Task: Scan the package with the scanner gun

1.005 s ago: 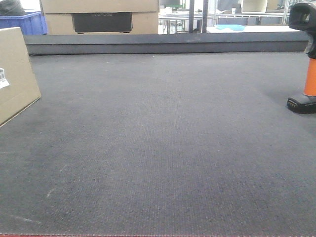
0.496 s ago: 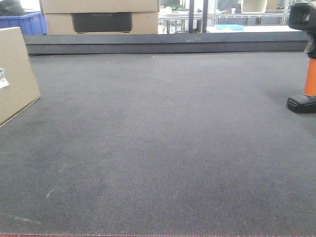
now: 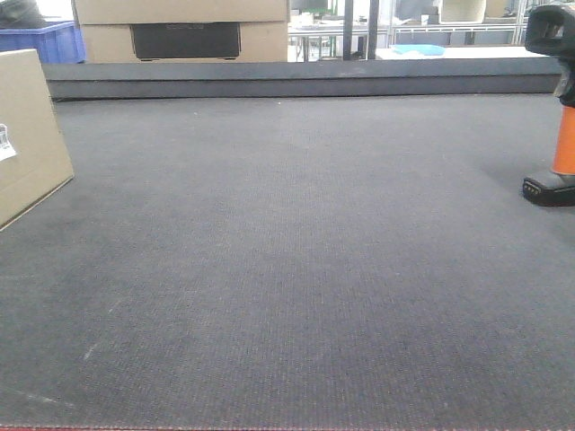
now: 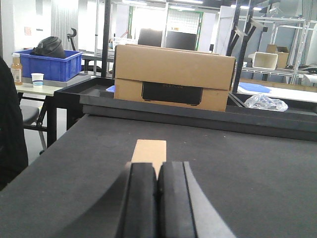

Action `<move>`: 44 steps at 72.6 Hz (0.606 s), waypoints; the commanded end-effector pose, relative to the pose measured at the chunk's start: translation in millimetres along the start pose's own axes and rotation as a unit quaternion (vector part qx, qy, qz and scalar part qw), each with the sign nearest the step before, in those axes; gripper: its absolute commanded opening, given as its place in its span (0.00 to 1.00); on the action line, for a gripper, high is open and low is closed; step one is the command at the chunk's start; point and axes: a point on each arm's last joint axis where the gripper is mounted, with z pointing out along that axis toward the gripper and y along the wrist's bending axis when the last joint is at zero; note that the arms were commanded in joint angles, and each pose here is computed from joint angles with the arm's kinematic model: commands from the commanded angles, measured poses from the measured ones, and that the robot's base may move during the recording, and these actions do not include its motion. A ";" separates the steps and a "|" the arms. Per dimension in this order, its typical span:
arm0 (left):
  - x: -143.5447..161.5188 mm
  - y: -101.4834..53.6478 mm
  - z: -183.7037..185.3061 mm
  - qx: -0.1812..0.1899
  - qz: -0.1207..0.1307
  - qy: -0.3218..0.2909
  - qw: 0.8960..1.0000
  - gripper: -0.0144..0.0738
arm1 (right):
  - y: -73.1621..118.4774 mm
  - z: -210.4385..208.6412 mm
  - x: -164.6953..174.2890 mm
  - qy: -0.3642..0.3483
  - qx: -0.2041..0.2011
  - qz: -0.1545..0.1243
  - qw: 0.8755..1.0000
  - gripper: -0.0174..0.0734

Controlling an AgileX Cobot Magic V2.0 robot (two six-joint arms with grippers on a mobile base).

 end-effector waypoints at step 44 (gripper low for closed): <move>91.2 1.6 -29.9 0.035 0.016 0.002 0.999 0.04 | 0.0 0.0 -0.7 -0.007 -0.001 -0.006 1.000 0.01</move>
